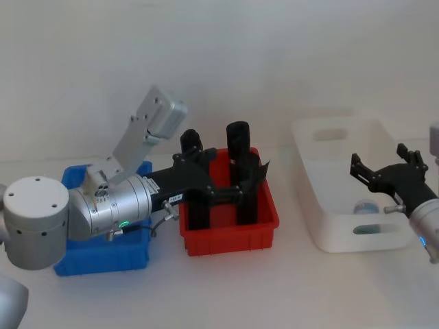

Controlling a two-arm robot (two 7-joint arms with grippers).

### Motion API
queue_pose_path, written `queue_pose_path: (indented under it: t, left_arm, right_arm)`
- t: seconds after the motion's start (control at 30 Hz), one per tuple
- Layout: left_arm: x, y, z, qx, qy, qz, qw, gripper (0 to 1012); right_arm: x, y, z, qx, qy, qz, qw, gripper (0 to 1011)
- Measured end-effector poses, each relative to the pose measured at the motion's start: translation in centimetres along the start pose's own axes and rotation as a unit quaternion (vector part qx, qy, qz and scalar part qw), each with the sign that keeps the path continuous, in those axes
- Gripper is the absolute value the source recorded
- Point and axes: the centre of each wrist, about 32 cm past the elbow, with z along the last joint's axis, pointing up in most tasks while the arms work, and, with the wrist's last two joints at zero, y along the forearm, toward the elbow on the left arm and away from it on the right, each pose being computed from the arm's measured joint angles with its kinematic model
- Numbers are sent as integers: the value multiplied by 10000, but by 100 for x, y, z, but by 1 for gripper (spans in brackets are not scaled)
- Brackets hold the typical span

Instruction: Pick the cotton swabs from the blue box and place them into the white box.

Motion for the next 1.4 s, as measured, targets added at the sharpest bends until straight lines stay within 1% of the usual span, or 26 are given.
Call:
queue_pose_path:
  t: [0.03, 0.07, 0.17, 0.2, 0.23, 0.27, 0.33, 0.43, 0.47, 0.5, 0.67, 0.7, 0.8, 0.87, 0.9, 0.93, 0.97, 1.0, 1.1, 1.13, 1.2, 1.23, 1.27, 1.3, 1.37, 1.4]
  left_arm:
    - [-24, -2, -27, -23, -20, 82, 10000, 1003]
    - [-24, -2, -27, -23, -20, 82, 10000, 1003]
    - [-87, -8, -97, -74, -57, 272, 9996, 1003]
    - [-99, -10, -108, -89, -67, 309, 9995, 1003]
    - [-111, -10, -120, -104, -77, 350, 9993, 1003]
    - [-138, -13, -149, -126, -90, 423, 9990, 1003]
    - [-167, -15, -180, -147, -100, 504, 9986, 1003]
    - [-230, -19, -241, -211, -135, 690, 9973, 1003]
    - [-230, -19, -241, -211, -135, 690, 9973, 1003]
    - [-257, -20, -270, -233, -143, 766, 9967, 1002]
    - [-337, -21, -345, -316, -171, 990, 9944, 1003]
    - [-365, -21, -373, -342, -176, 1067, 9935, 1003]
    - [-418, -21, -419, -406, -192, 1222, 9915, 1003]
    - [-444, -21, -444, -426, -192, 1285, 9906, 1003]
    - [-473, -20, -470, -458, -196, 1364, 9894, 1002]
    - [-486, -19, -481, -471, -198, 1404, 9888, 1003]
    - [-499, -18, -492, -489, -201, 1442, 9881, 1003]
    - [-528, -18, -517, -519, -201, 1518, 9868, 1003]
    - [-572, -15, -556, -564, -200, 1629, 9848, 1003]
    - [-598, -14, -576, -599, -203, 1710, 9832, 1003]
    - [-625, -12, -597, -627, -201, 1777, 9819, 1003]
    - [-657, -10, -624, -657, -196, 1852, 9803, 1003]
    - [-672, -9, -636, -674, -194, 1889, 9795, 1003]
    - [-697, -6, -656, -705, -190, 1958, 9779, 1003]
    - [-726, -4, -678, -737, -185, 2035, 9761, 1003]
    - [-756, -1, -700, -770, -178, 2106, 9744, 1003]
  right_arm:
    - [-11, -20, -2, 7, 3, 24, 10000, 1002]
    - [-22, -40, -3, 16, 8, 48, 10000, 1002]
    - [-65, -120, -9, 46, 22, 138, 9999, 1002]
    - [-88, -162, -11, 61, 33, 186, 9998, 1002]
    - [-88, -162, -11, 61, 33, 186, 9998, 1002]
    - [-108, -201, -16, 67, 41, 227, 9997, 1002]
    - [-142, -263, -17, 91, 59, 299, 9995, 1002]
    - [-176, -326, -14, 117, 78, 372, 9992, 1002]
    - [-196, -364, -14, 128, 89, 412, 9990, 1002]
    - [-209, -386, -15, 133, 98, 439, 9989, 1002]
    - [-288, -536, -5, 182, 148, 606, 9979, 1002]
    - [-300, -558, -4, 188, 157, 632, 9977, 1002]
    - [-341, -637, 5, 214, 186, 718, 9970, 1002]
    - [-363, -677, 10, 227, 203, 765, 9966, 1002]
    - [-381, -713, 16, 239, 217, 805, 9962, 1002]
    - [-397, -741, 19, 246, 230, 837, 9959, 1002]
    - [-404, -756, 22, 252, 236, 852, 9958, 1002]
    - [-409, -768, 24, 255, 242, 864, 9956, 1002]
    - [-428, -802, 28, 262, 259, 903, 9952, 1002]
    - [-430, -806, 28, 263, 261, 907, 9952, 1002]
    - [-435, -816, 29, 265, 266, 918, 9951, 1002]
    - [-436, -817, 29, 265, 267, 919, 9951, 1002]
    - [-436, -818, 28, 265, 267, 920, 9951, 1002]
    - [-436, -818, 29, 265, 267, 920, 9950, 1002]
    - [-437, -818, 29, 267, 270, 920, 9950, 1002]
    - [-437, -818, 29, 267, 270, 920, 9950, 1002]
